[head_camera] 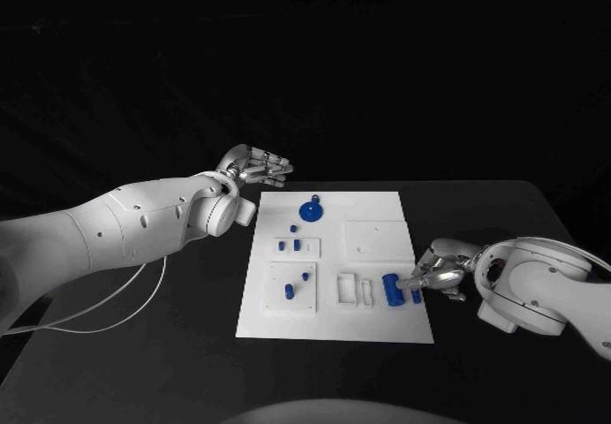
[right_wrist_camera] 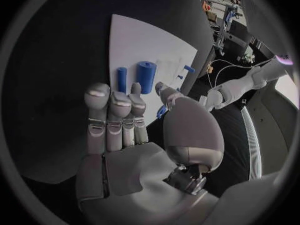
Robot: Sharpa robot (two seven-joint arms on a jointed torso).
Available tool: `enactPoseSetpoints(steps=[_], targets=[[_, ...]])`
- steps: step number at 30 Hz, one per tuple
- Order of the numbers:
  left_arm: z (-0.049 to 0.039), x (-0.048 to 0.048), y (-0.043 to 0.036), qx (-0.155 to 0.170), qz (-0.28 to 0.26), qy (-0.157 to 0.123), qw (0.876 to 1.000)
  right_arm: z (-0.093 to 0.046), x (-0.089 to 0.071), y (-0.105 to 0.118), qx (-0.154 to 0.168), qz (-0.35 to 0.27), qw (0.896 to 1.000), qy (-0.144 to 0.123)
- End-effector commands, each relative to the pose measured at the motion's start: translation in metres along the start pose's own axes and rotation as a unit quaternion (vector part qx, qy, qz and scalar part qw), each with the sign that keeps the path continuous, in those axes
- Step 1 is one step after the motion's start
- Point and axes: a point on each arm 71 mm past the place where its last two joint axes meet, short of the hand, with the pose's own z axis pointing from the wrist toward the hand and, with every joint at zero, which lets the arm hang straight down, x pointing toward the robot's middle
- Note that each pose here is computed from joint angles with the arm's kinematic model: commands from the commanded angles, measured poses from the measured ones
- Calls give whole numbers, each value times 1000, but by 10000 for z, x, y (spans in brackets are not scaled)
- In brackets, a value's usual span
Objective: Assemble the parts on the task board
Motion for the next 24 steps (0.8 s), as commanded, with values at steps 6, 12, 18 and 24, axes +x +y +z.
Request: enactPoseSetpoints(steps=[6, 12, 18, 24], targets=[[-1, 24, 4, 3, -8, 8, 1000, 22, 60, 51, 15, -31, 999, -8], [2, 27, 9, 1, -8, 8, 1000, 54, 120, 105, 12, -46, 999, -7], [6, 26, 11, -1, -8, 7, 1000, 85, 150, 134, 13, -63, 998, -9], [9, 35, 11, -2, -9, 9, 1000, 135, 183, 150, 18, -78, 997, -13]])
